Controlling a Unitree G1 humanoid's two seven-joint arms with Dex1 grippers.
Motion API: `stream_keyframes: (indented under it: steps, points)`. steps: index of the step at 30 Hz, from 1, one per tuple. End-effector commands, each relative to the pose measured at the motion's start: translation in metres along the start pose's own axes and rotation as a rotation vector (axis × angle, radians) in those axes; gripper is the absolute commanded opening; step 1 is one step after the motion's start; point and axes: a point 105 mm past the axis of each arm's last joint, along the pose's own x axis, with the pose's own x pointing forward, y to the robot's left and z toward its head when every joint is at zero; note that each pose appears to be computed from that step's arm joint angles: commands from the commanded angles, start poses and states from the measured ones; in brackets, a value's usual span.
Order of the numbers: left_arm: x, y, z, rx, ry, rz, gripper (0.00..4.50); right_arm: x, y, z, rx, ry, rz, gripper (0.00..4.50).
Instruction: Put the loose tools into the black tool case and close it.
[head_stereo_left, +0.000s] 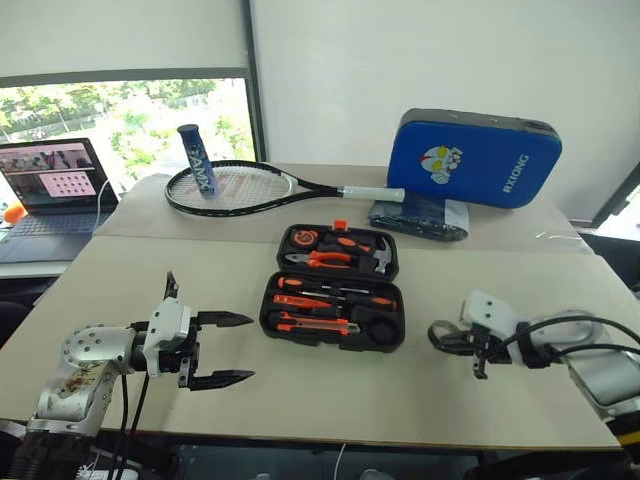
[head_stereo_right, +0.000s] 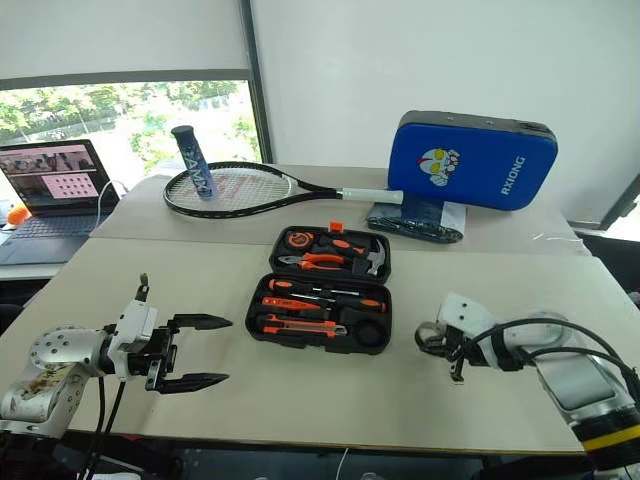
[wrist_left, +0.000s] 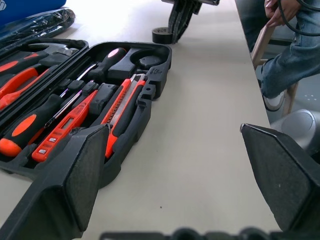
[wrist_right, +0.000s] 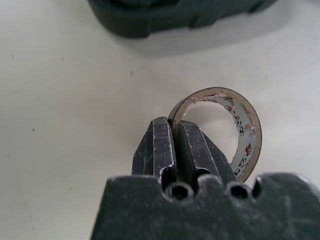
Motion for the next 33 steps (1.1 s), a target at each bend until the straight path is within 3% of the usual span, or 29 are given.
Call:
stream_keyframes:
  steps: [1, 7, 20, 26, 33]
  points:
    - [0.0, -0.001, 0.006, 0.024, -0.014, 0.015, 4.5, 0.005, 0.007, 0.059, -0.096, -0.171, 0.071, 0.07]
    - [0.003, -0.002, 0.003, 0.014, -0.01, 0.029, 4.5, 0.034, 0.024, 0.082, -0.108, -0.144, 0.166, 0.07]
    - [0.0, -0.005, -0.001, 0.006, 0.002, 0.044, 4.5, 0.052, 0.016, 0.051, -0.098, 0.08, 0.143, 0.07]
    - [0.001, -0.005, -0.002, 0.007, 0.005, 0.041, 4.5, 0.053, 0.017, 0.047, -0.078, 0.098, 0.16, 0.07]
    - [-0.002, -0.002, -0.004, 0.009, 0.016, 0.046, 4.5, 0.043, 0.014, 0.052, -0.074, 0.083, 0.19, 2.31]
